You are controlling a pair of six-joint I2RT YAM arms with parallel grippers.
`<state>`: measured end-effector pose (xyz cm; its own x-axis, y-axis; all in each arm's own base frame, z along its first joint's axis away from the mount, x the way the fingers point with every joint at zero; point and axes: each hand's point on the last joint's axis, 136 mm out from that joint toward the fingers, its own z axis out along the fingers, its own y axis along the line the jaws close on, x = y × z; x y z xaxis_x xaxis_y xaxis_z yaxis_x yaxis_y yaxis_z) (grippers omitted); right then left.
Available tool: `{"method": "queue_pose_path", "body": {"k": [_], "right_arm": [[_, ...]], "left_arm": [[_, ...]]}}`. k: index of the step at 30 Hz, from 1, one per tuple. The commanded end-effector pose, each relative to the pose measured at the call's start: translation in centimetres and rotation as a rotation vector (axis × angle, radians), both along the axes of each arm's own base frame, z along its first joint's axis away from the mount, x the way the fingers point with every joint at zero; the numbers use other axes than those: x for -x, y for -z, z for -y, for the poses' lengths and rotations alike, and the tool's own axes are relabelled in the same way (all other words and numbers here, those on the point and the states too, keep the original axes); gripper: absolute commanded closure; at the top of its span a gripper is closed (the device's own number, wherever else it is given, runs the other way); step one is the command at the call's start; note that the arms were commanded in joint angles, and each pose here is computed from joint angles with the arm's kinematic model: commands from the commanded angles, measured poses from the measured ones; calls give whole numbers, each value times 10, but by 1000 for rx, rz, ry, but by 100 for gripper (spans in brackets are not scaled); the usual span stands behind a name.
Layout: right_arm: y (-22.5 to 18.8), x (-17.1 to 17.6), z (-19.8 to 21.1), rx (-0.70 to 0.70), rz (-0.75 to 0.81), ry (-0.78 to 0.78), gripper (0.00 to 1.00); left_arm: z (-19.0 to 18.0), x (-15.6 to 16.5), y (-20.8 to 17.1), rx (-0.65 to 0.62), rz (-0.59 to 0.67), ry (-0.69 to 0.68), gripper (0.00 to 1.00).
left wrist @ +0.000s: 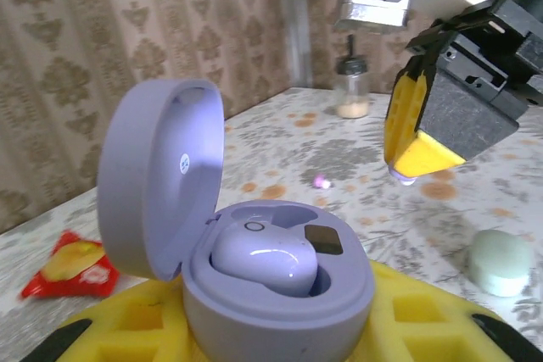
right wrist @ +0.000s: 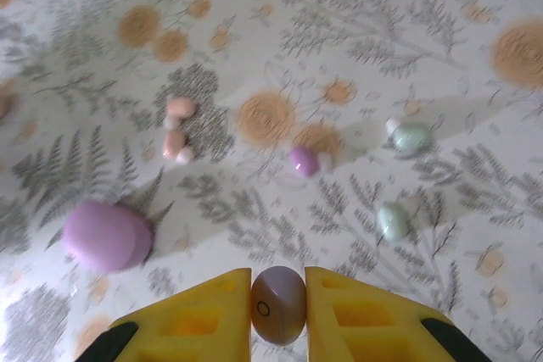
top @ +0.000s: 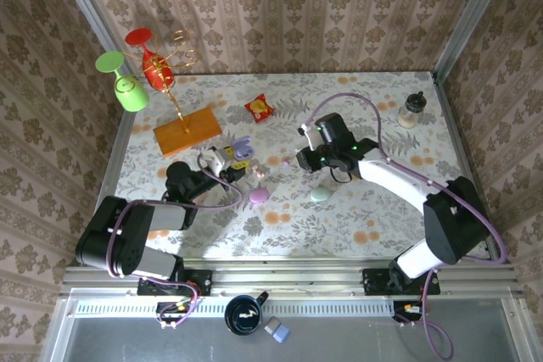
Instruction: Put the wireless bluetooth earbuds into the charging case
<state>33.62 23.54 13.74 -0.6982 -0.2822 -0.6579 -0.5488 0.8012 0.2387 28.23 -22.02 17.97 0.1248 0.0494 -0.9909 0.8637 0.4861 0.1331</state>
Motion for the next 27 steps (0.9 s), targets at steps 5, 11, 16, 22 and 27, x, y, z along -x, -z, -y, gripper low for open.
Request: {"method": "queue_pose_path", "body": {"k": [5, 11, 16, 22, 27], "right_arm": [[-59, 36, -38, -273, 49, -270, 79], [-90, 52, -52, -343, 93, -358, 79], [-94, 58, -65, -285, 123, -416, 79], [-94, 59, -84, -289, 121, -465, 79], [-91, 56, -94, -301, 111, -479, 79]], "left_arm": [[25, 22, -5, 10, 8, 202, 75], [32, 33, -6, 14, -8, 285, 75], [39, 44, -8, 27, -45, 374, 76], [42, 48, -7, 29, -67, 413, 76], [44, 49, -6, 28, -70, 427, 77]]}}
